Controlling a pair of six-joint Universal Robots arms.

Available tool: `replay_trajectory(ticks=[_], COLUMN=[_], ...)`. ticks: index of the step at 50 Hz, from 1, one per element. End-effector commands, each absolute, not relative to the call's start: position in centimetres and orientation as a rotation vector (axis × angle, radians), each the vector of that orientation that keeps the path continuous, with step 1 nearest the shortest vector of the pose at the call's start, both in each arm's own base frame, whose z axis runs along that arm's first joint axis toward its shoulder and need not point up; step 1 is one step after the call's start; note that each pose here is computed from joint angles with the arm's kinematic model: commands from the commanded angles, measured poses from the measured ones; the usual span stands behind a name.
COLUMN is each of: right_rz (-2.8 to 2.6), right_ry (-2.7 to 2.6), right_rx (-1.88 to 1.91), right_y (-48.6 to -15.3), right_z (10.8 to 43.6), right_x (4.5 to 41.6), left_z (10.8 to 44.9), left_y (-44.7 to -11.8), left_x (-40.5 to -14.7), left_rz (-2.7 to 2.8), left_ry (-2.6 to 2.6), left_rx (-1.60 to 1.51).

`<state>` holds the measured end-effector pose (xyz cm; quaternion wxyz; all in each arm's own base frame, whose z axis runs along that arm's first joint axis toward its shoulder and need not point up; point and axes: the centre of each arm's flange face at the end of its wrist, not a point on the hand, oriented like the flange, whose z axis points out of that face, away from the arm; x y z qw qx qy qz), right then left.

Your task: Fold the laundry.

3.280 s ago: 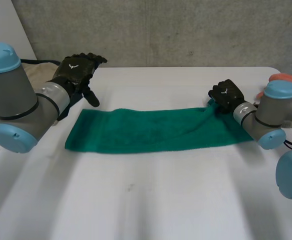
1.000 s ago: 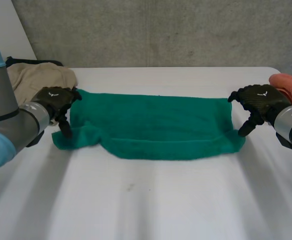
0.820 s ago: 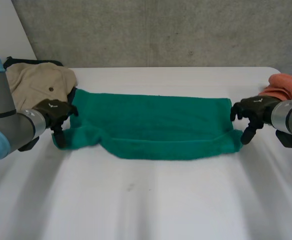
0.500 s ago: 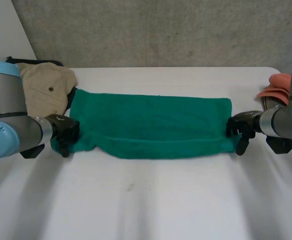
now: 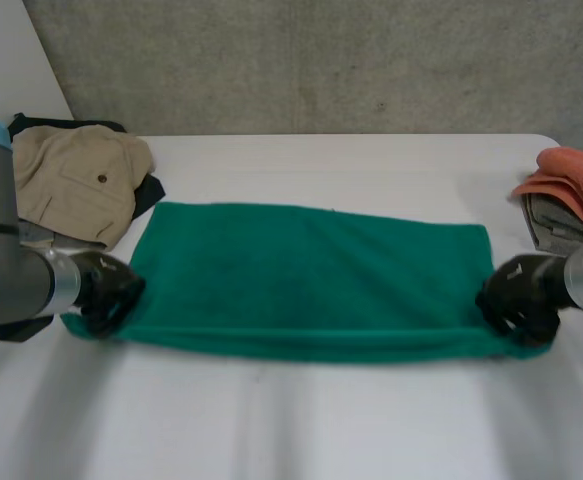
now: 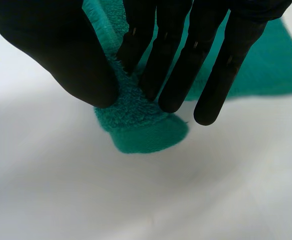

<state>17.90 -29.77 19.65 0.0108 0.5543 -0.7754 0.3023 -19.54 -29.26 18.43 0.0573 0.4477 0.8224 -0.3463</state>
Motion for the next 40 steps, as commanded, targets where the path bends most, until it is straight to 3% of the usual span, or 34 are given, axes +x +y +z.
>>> replay_trajectory(ticks=[1, 6, 9, 14, 17, 20, 23, 30, 40], right_rz=[0.825, 1.104, 1.456, 2.151, 2.477, 2.656, 2.689, 2.65, 2.395], right_ry=[-2.312, -2.255, -2.125, -1.751, -1.472, -1.273, -1.215, -1.399, -1.767], right_rx=[1.834, 1.649, 1.423, 0.832, 0.542, 0.41, 0.425, 0.612, 0.799], right_y=[-29.6, -33.3, -37.0, -42.3, -42.6, -42.0, -41.5, -41.0, -42.1], right_z=[18.9, 20.5, 23.6, 32.3, 37.6, 40.0, 40.4, 37.2, 27.8], right_x=[17.4, 19.2, 20.7, 21.3, 20.9, 20.7, 20.9, 23.1, 24.0], left_z=[16.9, 20.2, 24.9, 36.0, 40.3, 42.7, 42.9, 39.3, 30.2], left_y=[-29.7, -34.2, -37.6, -41.4, -41.8, -41.6, -41.8, -43.2, -44.3], left_x=[-19.5, -21.4, -23.0, -23.9, -23.5, -23.5, -23.4, -22.9, -22.6], left_rz=[-0.948, -1.252, -1.592, -2.277, -2.564, -2.747, -2.804, -2.71, -2.467], left_ry=[2.358, 2.177, 1.992, 1.626, 1.439, 1.301, 1.258, 1.413, 1.696], left_rx=[1.522, 1.423, 1.261, 0.792, 0.581, 0.469, 0.441, 0.463, 0.593])
